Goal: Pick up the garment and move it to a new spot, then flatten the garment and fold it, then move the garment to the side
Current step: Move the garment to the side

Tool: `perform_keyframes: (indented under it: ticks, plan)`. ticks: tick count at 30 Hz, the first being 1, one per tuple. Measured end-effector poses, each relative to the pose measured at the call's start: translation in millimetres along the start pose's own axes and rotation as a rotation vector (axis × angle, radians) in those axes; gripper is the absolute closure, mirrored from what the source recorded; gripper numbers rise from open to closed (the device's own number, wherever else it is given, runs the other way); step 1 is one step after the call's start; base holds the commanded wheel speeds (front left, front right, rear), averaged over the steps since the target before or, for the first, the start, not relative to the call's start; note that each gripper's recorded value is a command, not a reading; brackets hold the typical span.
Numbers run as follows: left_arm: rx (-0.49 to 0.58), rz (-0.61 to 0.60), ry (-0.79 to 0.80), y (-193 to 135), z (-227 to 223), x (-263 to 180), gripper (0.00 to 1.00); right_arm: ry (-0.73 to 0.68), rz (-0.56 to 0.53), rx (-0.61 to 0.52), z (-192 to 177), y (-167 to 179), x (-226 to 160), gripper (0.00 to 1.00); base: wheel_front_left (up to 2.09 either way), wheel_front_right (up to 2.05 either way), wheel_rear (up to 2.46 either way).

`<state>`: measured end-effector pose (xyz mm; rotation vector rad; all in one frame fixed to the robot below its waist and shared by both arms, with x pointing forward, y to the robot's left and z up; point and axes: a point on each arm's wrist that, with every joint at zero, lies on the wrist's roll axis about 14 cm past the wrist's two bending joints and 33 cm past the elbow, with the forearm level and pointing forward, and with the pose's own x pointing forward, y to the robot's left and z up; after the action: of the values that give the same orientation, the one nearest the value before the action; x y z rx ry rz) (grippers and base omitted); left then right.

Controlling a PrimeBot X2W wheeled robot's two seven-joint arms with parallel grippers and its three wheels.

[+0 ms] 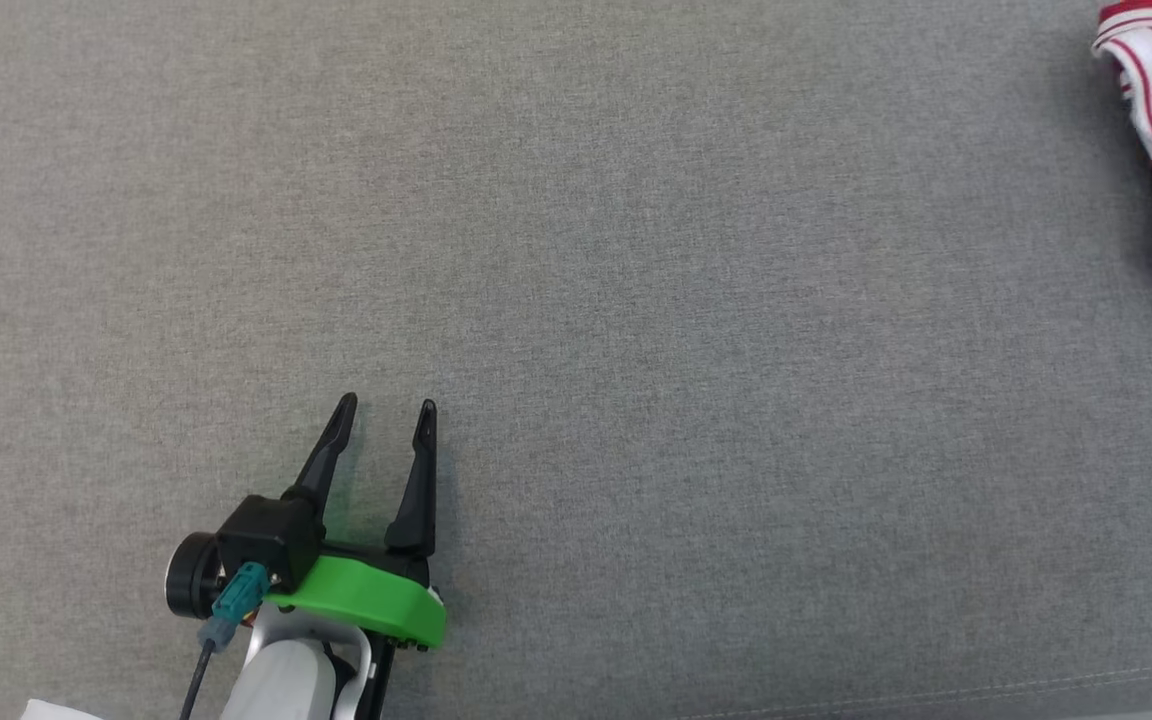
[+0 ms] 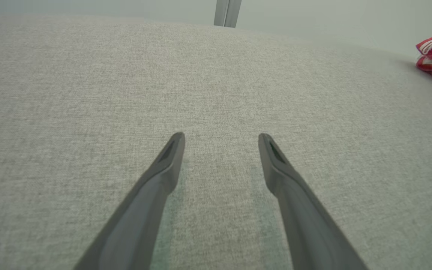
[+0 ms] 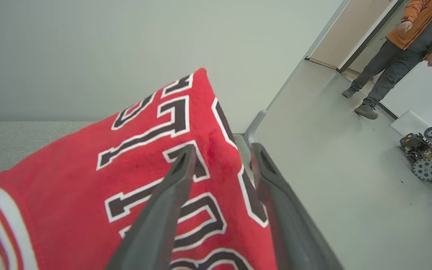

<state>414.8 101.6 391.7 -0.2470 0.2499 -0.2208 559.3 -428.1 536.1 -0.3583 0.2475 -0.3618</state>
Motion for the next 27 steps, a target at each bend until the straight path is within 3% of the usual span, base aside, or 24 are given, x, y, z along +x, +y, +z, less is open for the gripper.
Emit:
perform_keyframes:
  ticks: [11, 20, 27]
  plan:
    - [0.003, -0.021, 0.001, -5.9, -0.3, 4.1, 0.00, -0.001, 0.045, 0.021, -8.0, 31.0, -4.2, 0.00, 0.00, 0.00, 0.00]
    - [0.018, -0.012, -0.080, -3.6, 29.8, 4.2, 0.00, -0.093, 0.128, 0.058, 22.4, 64.0, -19.3, 0.00, 0.00, 0.00, 0.00]
    - [0.020, 0.051, -0.183, 11.6, 68.8, -3.3, 0.00, -0.210, 0.251, 0.144, 56.0, 115.2, -53.3, 0.00, 0.00, 0.00, 0.00]
